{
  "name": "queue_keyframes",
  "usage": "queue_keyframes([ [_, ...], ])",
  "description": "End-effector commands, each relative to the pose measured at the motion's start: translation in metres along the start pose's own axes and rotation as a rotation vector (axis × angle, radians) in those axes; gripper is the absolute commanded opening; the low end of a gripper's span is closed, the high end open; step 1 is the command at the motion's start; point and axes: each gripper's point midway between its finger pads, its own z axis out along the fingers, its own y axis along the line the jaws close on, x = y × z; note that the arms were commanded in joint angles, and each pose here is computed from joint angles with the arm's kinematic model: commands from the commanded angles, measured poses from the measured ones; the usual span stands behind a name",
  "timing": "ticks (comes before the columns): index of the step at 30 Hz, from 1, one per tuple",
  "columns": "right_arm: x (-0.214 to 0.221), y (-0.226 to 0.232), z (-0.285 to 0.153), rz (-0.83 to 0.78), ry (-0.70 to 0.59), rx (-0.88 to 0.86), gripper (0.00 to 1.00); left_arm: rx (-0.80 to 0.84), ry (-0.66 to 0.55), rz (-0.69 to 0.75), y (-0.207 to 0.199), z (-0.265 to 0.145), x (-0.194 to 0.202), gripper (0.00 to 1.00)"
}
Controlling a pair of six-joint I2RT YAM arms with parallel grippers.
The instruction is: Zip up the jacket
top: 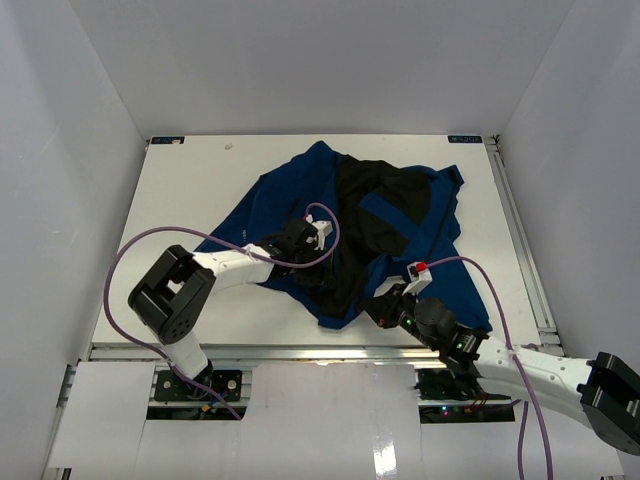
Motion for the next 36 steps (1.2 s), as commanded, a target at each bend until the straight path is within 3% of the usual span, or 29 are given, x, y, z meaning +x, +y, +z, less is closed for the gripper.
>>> queue_keyframes([
  [1,0.088,-0.118,-0.044,-0.078,0.168,0.209,0.08,-0.088,0.042,-0.025,0.02,0.015,0.013,0.63],
  [3,0.088,-0.118,-0.044,-0.079,0.169,0.206,0.08,-0.122,0.057,-0.037,0.029,0.018,0.018,0.51],
  [8,0.089,-0.116,-0.043,-0.076,0.166,0.195,0.08,-0.2,0.09,-0.05,0.043,0.022,0.025,0.09],
  [10,0.088,-0.115,-0.043,-0.073,0.161,0.188,0.08,-0.241,0.096,-0.055,0.052,0.024,0.027,0.0],
  [17,0.088,-0.116,-0.043,-0.076,0.158,0.186,0.08,-0.243,0.055,-0.055,0.052,0.014,0.022,0.0],
  [18,0.088,-0.116,-0.043,-0.076,0.159,0.189,0.08,-0.222,0.045,-0.049,0.047,0.011,0.019,0.03],
  [21,0.088,-0.115,-0.043,-0.079,0.164,0.189,0.08,-0.131,0.001,-0.016,0.026,-0.001,0.008,0.26],
  [22,0.088,-0.115,-0.043,-0.079,0.165,0.192,0.08,-0.106,-0.012,-0.003,0.02,-0.004,0.004,0.28],
  [24,0.088,-0.115,-0.043,-0.08,0.165,0.193,0.08,-0.06,-0.033,0.016,0.01,-0.01,-0.002,0.23],
  [27,0.088,-0.115,-0.043,-0.079,0.163,0.191,0.08,-0.026,-0.033,0.026,0.004,-0.011,-0.004,0.0],
  [30,0.088,-0.115,-0.042,-0.08,0.163,0.189,0.08,0.013,-0.029,0.027,-0.002,-0.01,-0.001,0.0],
  [31,0.088,-0.114,-0.042,-0.081,0.163,0.189,0.08,0.019,-0.029,0.027,-0.003,-0.01,-0.001,0.04],
  [33,0.087,-0.114,-0.042,-0.08,0.163,0.19,0.08,0.025,-0.034,0.03,-0.004,-0.01,-0.001,0.25],
  [34,0.088,-0.115,-0.042,-0.082,0.163,0.19,0.08,0.029,-0.033,0.033,-0.004,-0.01,-0.001,0.18],
  [35,0.088,-0.115,-0.042,-0.082,0.164,0.19,0.08,0.036,-0.035,0.034,-0.006,-0.01,-0.002,0.04],
  [36,0.088,-0.115,-0.043,-0.082,0.164,0.19,0.08,0.043,-0.038,0.034,-0.008,-0.011,-0.004,0.0],
])
